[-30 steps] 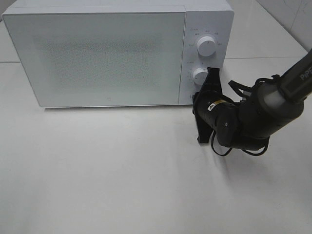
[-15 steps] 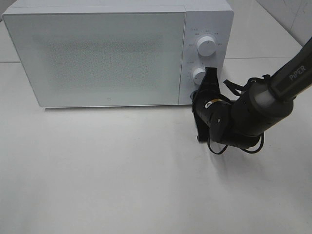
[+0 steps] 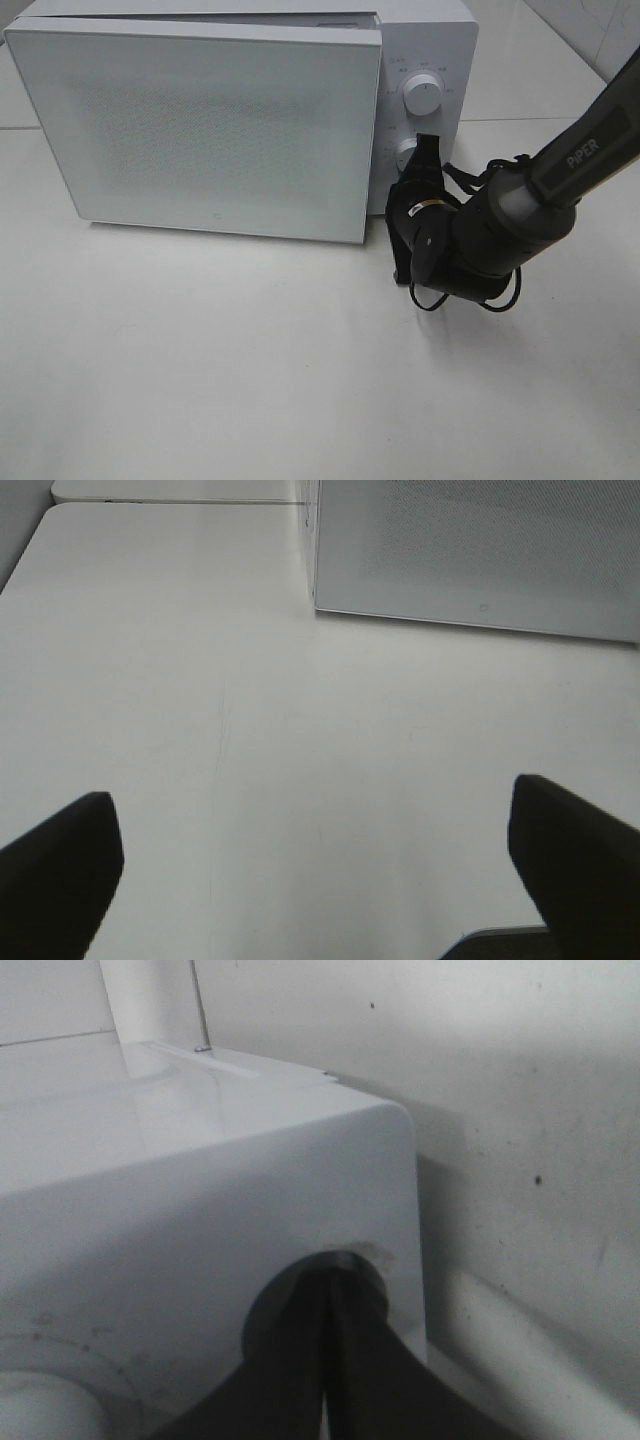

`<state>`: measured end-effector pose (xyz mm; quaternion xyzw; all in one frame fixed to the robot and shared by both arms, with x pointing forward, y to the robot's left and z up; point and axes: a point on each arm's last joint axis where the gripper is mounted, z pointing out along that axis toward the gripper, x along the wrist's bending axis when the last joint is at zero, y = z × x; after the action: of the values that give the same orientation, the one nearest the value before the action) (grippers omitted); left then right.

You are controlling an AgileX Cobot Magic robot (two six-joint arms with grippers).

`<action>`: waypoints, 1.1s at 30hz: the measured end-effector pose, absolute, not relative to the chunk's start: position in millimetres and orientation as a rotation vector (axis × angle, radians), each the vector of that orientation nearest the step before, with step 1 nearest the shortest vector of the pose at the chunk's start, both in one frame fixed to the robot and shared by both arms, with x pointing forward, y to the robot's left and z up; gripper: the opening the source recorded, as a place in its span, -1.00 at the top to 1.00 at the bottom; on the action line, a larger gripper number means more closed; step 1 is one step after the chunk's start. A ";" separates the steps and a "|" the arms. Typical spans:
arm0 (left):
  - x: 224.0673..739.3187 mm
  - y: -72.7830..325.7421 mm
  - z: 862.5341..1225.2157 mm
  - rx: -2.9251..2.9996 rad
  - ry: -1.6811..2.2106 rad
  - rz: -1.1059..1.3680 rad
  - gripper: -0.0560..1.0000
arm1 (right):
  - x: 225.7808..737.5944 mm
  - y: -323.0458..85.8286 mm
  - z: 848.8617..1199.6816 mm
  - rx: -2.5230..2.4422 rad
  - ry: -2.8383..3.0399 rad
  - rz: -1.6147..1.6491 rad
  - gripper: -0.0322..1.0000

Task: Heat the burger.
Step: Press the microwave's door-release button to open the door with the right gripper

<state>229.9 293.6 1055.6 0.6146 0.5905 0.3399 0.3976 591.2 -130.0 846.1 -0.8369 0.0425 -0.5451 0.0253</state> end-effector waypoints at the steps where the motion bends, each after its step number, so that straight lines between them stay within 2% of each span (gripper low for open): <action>1: 229.9 293.6 1055.6 1.557 1.495 0.861 -0.99 | 592.1 -128.7 846.1 -2.591 0.152 -1.685 0.93; 33: 229.9 293.6 1055.6 1.557 1.495 0.861 -0.99 | 582.1 -131.7 860.3 -2.617 0.074 -1.564 0.93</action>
<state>229.9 293.6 1055.6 0.6146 0.5905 0.3399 0.3976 582.1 -131.7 860.3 -0.8572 0.0243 -0.5124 0.0459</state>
